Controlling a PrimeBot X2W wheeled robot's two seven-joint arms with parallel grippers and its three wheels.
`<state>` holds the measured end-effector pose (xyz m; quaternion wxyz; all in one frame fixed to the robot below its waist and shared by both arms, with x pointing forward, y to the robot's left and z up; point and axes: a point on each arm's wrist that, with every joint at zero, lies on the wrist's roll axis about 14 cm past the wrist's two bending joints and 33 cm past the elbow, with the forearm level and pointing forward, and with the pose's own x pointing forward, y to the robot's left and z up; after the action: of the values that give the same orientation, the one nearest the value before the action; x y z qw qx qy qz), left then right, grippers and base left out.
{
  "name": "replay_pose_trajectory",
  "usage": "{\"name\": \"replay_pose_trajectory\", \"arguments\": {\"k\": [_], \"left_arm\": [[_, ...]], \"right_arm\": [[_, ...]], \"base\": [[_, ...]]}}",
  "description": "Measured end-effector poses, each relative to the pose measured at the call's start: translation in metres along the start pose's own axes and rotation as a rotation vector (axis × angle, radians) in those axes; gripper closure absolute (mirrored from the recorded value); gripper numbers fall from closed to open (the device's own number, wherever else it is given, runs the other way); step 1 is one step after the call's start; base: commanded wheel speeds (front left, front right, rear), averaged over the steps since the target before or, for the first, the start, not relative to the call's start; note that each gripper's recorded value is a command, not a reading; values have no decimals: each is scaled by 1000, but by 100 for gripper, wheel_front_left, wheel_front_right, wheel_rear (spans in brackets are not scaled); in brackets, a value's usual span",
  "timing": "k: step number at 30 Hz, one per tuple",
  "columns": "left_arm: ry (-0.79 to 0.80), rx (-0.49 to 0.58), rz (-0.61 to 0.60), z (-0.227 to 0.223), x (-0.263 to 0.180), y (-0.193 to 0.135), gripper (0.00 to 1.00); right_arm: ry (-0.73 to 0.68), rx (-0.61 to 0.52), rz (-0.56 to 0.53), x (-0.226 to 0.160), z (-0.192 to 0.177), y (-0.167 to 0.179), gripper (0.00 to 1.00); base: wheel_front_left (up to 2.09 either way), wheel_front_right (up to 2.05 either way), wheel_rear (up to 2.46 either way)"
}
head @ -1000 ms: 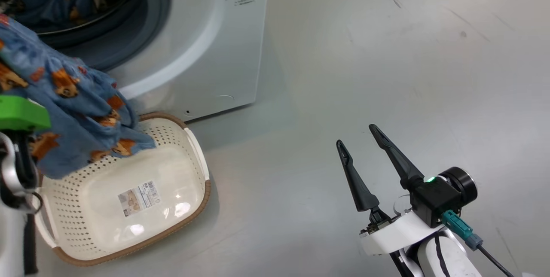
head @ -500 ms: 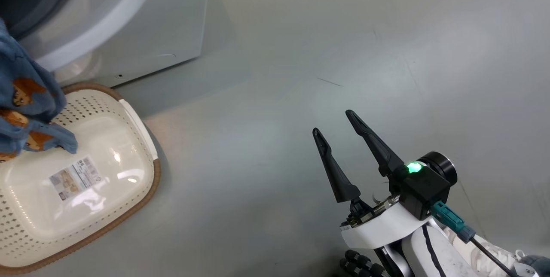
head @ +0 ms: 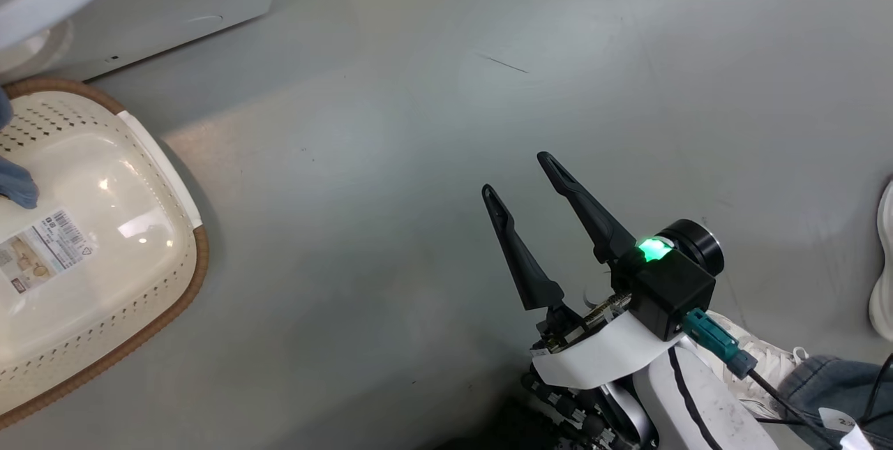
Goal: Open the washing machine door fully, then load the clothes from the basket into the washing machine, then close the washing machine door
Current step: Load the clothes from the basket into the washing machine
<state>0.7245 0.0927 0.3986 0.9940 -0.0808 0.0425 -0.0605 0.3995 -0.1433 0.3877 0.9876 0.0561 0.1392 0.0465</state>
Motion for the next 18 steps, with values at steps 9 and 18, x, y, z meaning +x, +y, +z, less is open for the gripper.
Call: {"name": "replay_pose_trajectory", "arguments": {"k": [9,18], "left_arm": [[-144,-40,-2,35,22,-3,100],[-118,-49,-23,36,34,-10,100]], "right_arm": [[34,5,-21,-1,-11,-1,0],[49,7,-25,0,-17,-1,0]], "base": [[0,0,0],[0,0,0]]}}
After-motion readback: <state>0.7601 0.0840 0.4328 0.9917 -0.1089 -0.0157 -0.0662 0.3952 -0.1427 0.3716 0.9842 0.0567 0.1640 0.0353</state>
